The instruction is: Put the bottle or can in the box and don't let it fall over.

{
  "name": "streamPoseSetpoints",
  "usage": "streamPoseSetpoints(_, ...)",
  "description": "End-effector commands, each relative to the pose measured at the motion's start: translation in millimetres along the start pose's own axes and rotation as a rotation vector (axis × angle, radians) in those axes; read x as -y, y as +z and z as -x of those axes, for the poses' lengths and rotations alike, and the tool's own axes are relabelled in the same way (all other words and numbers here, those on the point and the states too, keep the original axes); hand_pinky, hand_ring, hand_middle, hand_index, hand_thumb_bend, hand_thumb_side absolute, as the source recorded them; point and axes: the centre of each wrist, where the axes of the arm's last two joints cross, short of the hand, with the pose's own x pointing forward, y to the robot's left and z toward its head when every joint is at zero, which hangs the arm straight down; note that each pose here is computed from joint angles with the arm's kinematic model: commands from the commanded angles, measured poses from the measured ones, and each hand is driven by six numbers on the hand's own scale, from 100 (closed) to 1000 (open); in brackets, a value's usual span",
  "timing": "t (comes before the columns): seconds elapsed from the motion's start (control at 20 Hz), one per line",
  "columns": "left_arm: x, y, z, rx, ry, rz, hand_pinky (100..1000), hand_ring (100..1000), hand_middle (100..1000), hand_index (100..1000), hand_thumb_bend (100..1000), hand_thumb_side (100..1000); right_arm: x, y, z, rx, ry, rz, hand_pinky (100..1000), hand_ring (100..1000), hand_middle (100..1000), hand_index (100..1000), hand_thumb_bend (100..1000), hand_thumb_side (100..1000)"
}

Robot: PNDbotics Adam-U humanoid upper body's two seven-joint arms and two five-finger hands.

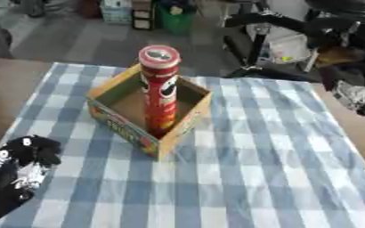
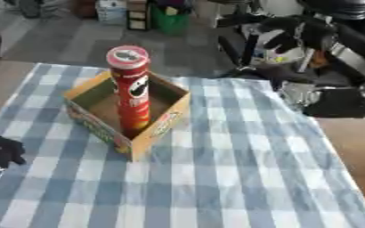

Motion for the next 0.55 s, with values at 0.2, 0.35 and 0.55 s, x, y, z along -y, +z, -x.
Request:
streamPoseSetpoints(0.2,-3.4,3.2,-0.6,-0.007,-0.014,-0.013,649,554,566,695,100,534,-34.9,35.5,16.6,-0.095,-0.242,0.222,688,720,807,907,100,580)
streamPoseSetpoints(0.35,-2.3,5.1,1.4,-0.017,-0.01,-0.014,649,554,566,696,100,534,-60.9,55.5,17.4,-0.15,-0.368,0.28,678,710,797,901,100,606)
streamPoseSetpoints(0.55,0.2,7.5,4.3,-0.03,-0.003,-0.006,651,556,568,698,100,537,-91.0,78.7,15.0,-0.227,-0.452,0.312,666,692,781,892,100,626)
